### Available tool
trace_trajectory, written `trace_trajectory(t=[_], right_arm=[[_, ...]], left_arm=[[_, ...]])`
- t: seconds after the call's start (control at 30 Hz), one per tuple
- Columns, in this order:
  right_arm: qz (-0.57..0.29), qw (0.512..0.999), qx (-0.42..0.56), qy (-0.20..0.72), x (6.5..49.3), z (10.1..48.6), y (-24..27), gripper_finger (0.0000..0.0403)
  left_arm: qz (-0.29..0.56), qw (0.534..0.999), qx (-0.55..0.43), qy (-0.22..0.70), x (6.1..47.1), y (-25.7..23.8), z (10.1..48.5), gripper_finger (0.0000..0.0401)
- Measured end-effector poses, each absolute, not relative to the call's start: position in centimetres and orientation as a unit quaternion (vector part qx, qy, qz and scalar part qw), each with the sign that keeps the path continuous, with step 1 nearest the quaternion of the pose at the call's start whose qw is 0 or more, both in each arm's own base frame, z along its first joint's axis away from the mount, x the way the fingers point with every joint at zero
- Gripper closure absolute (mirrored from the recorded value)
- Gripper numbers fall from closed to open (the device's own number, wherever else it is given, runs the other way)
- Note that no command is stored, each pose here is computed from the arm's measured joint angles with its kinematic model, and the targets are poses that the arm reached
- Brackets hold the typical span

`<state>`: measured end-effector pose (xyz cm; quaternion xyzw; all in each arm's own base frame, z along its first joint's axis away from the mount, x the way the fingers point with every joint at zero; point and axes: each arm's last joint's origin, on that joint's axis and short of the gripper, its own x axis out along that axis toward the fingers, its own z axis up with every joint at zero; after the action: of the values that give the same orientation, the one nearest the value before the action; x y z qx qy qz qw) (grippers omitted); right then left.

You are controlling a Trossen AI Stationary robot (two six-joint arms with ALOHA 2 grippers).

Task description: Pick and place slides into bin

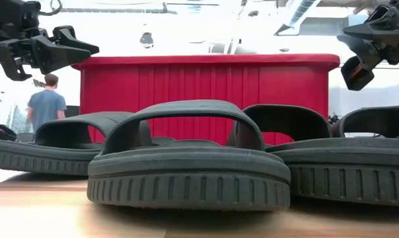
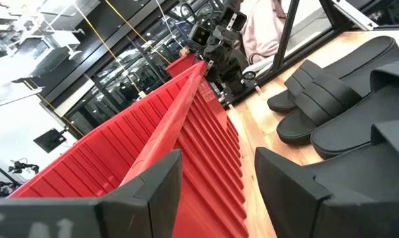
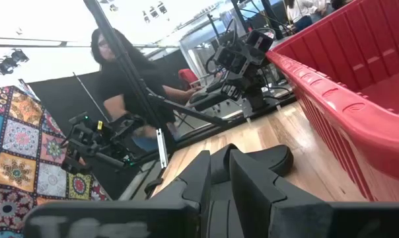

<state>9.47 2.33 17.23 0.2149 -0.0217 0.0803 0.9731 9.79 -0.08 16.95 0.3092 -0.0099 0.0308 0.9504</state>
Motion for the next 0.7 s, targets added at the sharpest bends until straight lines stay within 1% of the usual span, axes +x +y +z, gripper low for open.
trace_trajectory(t=[0.7], right_arm=[[0.080,0.973,0.215,-0.022,9.47,17.23,2.33,0.0351]], left_arm=[[0.031,0.950,0.309,-0.010,9.79,-0.08,16.96,0.0218]])
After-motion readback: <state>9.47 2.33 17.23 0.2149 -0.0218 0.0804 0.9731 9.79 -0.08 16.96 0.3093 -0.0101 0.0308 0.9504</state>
